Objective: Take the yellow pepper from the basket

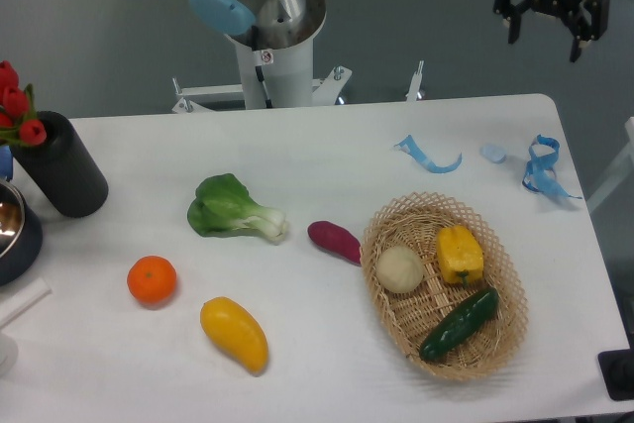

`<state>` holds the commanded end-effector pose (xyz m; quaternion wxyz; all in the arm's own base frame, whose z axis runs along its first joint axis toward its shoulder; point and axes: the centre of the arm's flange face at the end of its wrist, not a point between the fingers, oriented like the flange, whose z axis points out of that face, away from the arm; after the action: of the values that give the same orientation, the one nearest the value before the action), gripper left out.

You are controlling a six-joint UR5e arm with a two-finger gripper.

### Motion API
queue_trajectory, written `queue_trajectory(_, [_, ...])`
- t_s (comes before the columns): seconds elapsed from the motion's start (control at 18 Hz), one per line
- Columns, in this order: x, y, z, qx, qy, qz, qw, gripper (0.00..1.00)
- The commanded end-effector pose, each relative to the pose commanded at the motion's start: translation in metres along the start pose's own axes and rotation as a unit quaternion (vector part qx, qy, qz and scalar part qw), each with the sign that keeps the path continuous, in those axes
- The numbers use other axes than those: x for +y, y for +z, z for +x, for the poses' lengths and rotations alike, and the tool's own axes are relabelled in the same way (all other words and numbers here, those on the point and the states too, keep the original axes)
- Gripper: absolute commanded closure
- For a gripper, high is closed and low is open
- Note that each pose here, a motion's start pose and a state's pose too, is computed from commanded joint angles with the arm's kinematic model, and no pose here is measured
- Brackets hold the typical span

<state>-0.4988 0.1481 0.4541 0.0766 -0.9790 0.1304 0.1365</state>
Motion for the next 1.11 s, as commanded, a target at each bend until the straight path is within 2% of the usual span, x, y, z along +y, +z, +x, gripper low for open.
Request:
queue_trajectory(0.5, [-0.003,0.003,-0.001,-0.002,-0.013,0.017,0.9998,0.0])
queue_trajectory(0.61, [-0.004,0.009,0.001,0.0,-0.059,0.036,0.9976,0.0])
queue_trajectory(0.83, [-0.012,0.017,0.004,0.012,-0.122,0.04,0.9916,0.0])
queue_trajectory(1.11, [-0.034,0.049,0.013,0.049,-0.167,0.046,0.9837,0.0])
